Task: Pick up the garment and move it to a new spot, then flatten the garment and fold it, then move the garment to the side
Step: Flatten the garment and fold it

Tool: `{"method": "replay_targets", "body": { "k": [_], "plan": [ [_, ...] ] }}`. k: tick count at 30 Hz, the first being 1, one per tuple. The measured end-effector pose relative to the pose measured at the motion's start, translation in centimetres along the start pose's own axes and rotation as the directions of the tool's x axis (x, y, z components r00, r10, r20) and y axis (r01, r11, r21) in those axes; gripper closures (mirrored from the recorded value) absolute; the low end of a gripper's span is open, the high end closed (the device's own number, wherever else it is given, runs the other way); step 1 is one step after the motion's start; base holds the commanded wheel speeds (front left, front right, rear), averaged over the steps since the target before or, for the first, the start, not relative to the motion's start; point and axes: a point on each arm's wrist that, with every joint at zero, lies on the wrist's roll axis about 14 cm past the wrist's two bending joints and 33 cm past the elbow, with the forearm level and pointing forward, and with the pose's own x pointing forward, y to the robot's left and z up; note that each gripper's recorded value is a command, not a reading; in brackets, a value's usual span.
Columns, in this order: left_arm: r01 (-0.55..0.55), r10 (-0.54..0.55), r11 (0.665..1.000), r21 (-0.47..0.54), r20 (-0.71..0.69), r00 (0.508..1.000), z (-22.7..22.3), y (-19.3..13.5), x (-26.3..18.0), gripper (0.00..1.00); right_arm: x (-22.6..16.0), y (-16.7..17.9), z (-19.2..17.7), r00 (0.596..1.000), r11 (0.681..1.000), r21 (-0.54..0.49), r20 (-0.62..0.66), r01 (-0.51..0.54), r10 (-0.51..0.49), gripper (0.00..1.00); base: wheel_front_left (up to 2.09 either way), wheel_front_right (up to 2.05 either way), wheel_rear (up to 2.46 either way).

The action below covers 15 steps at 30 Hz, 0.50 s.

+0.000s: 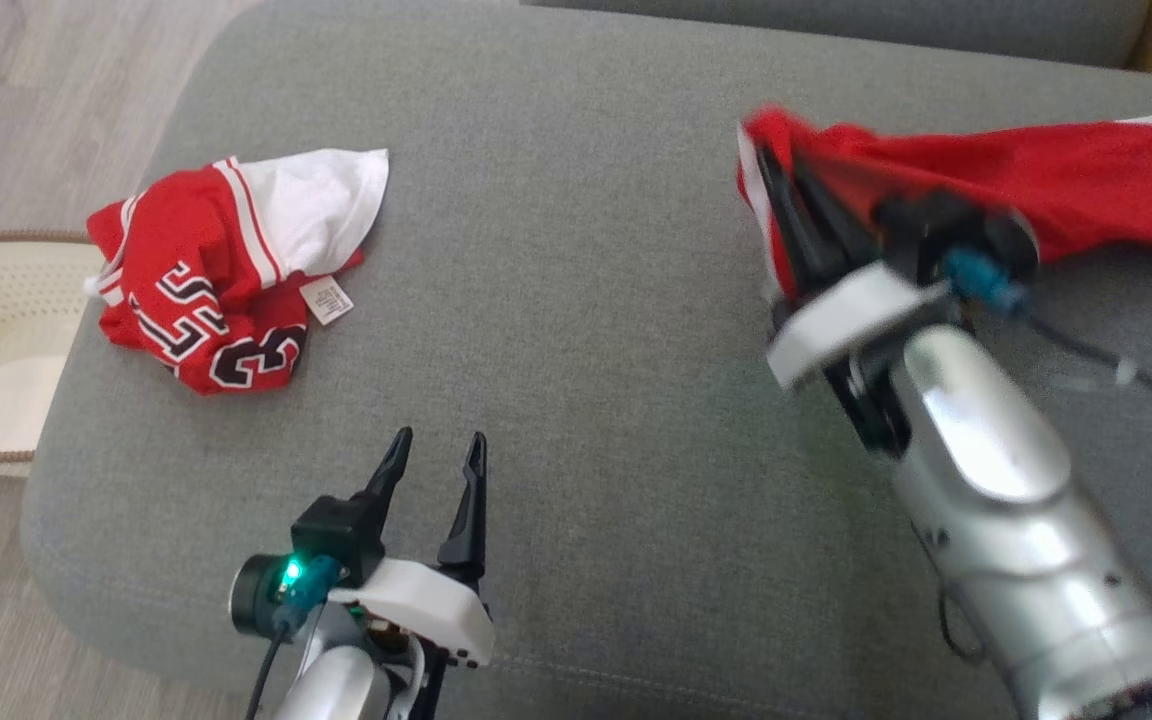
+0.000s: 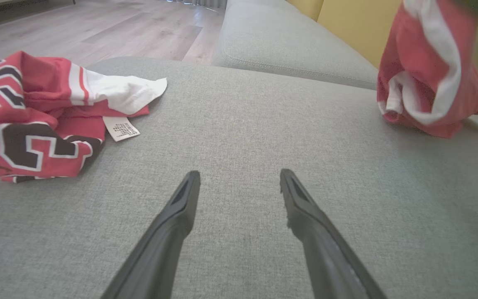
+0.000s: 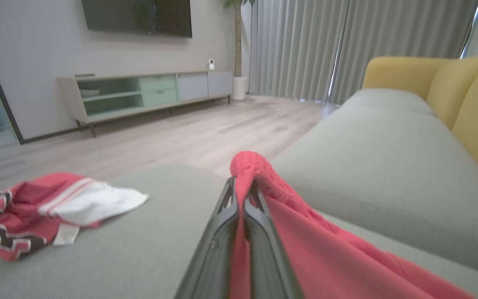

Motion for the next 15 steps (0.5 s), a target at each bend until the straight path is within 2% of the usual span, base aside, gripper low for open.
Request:
{"method": "replay_targets", "body": {
  "k": [4,7,10,13,15],
  "plan": [
    [0.012,-0.012,1.0,0.003,0.008,1.0,0.2,-0.4,-0.3,0.0,1.9,1.6,7.3,0.981,0.998,0.015,0.182,-0.064,0.06,1.0,0.0,0.0,0.0],
    [0.008,-0.008,1.0,0.003,0.013,1.0,0.3,-0.3,-0.7,0.0,2.7,4.0,12.8,0.94,0.988,0.019,0.311,-0.151,0.138,1.0,0.0,0.0,0.0],
    [-0.003,0.003,1.0,0.001,0.005,1.0,0.0,0.0,-1.3,0.0,3.0,4.8,17.1,0.898,0.977,0.074,0.413,-0.2,0.152,1.0,0.0,0.0,0.0],
    [-0.008,0.008,1.0,-0.003,-0.005,1.0,-0.4,0.0,-1.8,0.0,2.9,3.5,18.7,0.886,0.978,0.112,0.451,-0.178,0.109,1.0,0.0,0.0,0.0],
    [-0.005,0.005,1.0,-0.004,-0.012,1.0,-0.6,-0.1,-1.8,0.0,3.0,1.6,17.7,0.902,0.982,0.143,0.429,-0.124,0.052,1.0,0.0,0.0,0.0]
  ]
}}
